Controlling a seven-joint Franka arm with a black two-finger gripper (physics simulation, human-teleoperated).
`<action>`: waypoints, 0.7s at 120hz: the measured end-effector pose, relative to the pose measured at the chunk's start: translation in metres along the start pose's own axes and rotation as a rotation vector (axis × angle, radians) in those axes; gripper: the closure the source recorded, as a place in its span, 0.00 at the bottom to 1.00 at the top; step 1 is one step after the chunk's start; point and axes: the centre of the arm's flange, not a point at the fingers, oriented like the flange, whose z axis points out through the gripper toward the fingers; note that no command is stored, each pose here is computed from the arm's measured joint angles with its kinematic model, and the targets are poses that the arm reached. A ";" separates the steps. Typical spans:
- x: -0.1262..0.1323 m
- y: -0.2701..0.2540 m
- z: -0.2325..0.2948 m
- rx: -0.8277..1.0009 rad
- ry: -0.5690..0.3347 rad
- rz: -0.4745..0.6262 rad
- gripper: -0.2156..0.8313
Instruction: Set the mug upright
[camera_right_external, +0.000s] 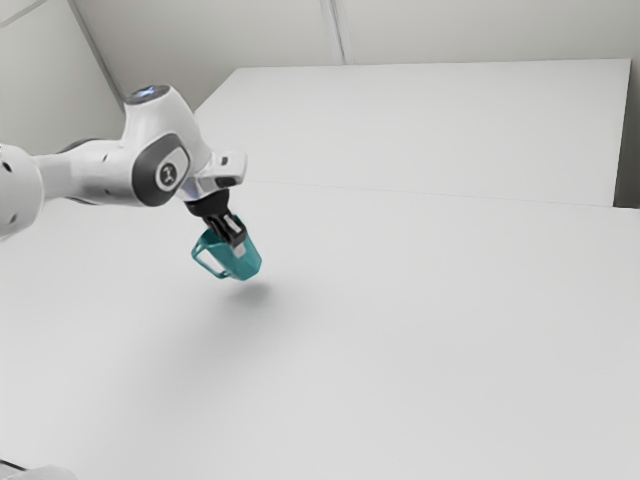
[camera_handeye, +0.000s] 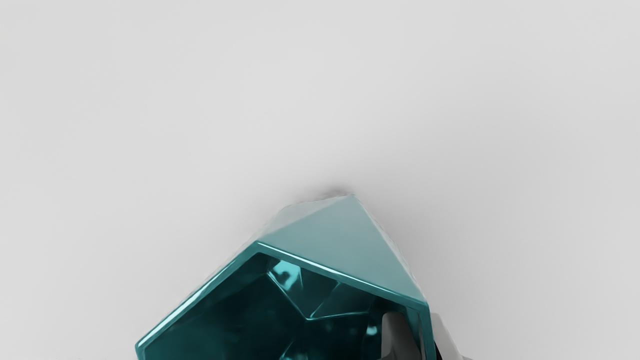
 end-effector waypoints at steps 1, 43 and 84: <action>0.000 0.001 0.001 0.002 -0.002 -0.003 0.96; -0.015 0.030 0.017 0.057 -0.058 -0.151 0.96; -0.035 0.047 0.038 0.048 -0.095 -0.281 0.96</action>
